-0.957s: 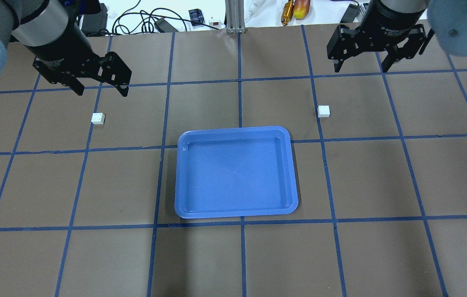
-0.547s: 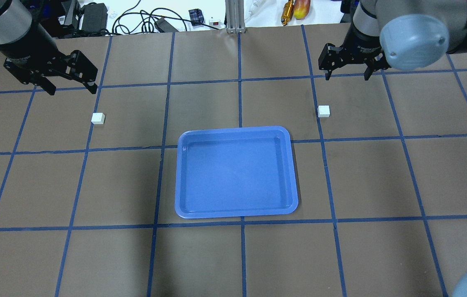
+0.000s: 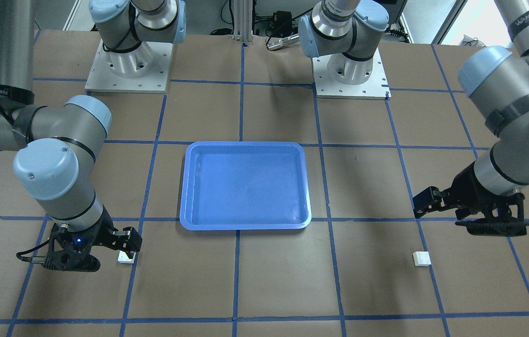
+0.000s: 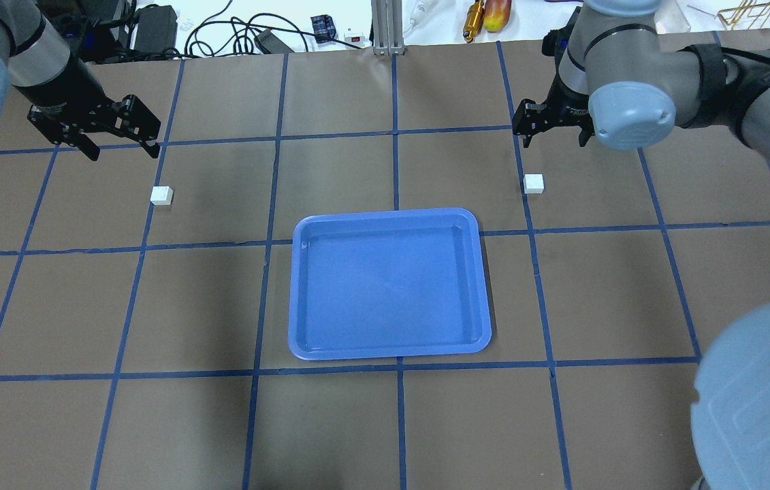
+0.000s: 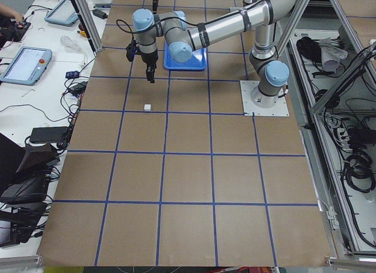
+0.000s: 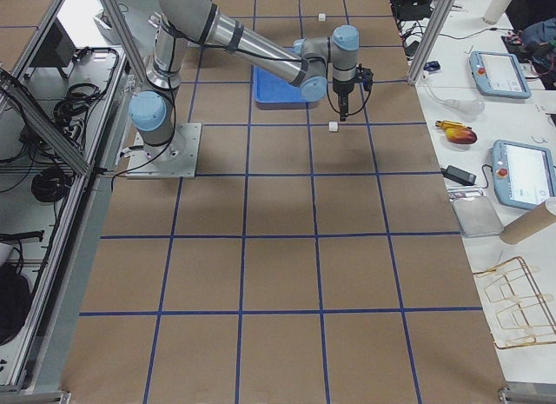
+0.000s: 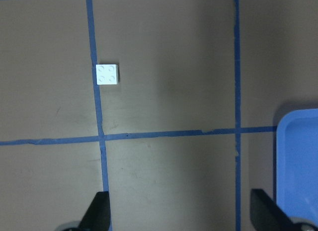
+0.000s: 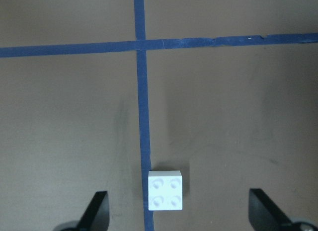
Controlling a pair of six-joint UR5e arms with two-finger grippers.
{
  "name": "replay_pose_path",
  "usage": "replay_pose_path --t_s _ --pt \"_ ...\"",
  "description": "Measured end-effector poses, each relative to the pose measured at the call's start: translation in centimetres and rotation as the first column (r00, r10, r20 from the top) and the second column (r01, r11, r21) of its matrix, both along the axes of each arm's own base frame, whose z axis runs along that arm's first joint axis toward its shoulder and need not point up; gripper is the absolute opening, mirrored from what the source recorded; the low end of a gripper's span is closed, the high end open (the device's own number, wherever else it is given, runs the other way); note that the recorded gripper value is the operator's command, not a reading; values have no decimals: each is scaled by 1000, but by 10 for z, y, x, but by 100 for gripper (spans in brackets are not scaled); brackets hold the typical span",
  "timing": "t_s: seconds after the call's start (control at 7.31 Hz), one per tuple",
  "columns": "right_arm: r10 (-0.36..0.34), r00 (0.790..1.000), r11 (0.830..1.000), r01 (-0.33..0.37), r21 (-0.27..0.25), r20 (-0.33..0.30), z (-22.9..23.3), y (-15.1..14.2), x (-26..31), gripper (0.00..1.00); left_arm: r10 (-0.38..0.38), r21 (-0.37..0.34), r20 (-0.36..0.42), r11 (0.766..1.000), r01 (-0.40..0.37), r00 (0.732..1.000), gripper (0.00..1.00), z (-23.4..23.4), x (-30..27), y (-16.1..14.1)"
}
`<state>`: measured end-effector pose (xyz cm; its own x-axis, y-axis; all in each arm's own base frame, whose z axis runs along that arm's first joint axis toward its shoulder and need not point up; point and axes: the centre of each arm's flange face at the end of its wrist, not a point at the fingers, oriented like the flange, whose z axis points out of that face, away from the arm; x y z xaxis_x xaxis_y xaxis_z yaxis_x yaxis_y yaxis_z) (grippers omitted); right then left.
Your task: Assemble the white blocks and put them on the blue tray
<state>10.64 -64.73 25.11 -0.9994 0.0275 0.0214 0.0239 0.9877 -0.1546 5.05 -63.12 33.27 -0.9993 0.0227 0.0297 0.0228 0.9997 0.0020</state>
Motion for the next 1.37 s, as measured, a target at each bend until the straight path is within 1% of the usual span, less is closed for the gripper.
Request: replay_pose_path --t_s 0.14,0.27,0.41,0.55,0.68,0.82,0.96,1.09,1.23,1.37 --pt "55 999 999 -55 -1 -3 -7 -2 0 100 -21 -12 6 1000 21 1000 100 -31 10 -16" --pt "171 985 985 -171 3 -17 -10 -2 -2 100 -57 -14 11 998 57 998 100 -60 17 -28" --pt "361 932 933 -360 11 -46 -9 -2 -6 100 -82 -3 15 997 82 996 100 -89 21 -36" --pt "553 830 833 -553 21 -71 -7 -3 -13 100 -91 17 20 996 91 996 100 -115 24 -40" --pt "703 708 709 -705 3 -67 -4 -4 -18 100 -90 37 21 995 90 996 93 -133 26 -41" --pt "814 578 576 -816 -48 -56 -1 -6 -23 100 -87 47 21 995 86 996 60 -142 27 -40" --pt "890 451 444 -891 -91 -66 0 -8 -34 100 -82 54 19 995 81 996 39 -147 29 -40" --pt "927 369 358 -924 -133 -73 -3 -8 -52 100 -78 59 17 995 77 997 30 -150 32 -40" --pt "947 315 297 -932 -207 -63 -11 -3 -73 100 -72 61 16 996 70 997 18 -151 36 -39" --pt "960 275 250 -926 -282 -53 -23 4 -89 93 -63 61 16 996 62 998 11 -152 39 -39"
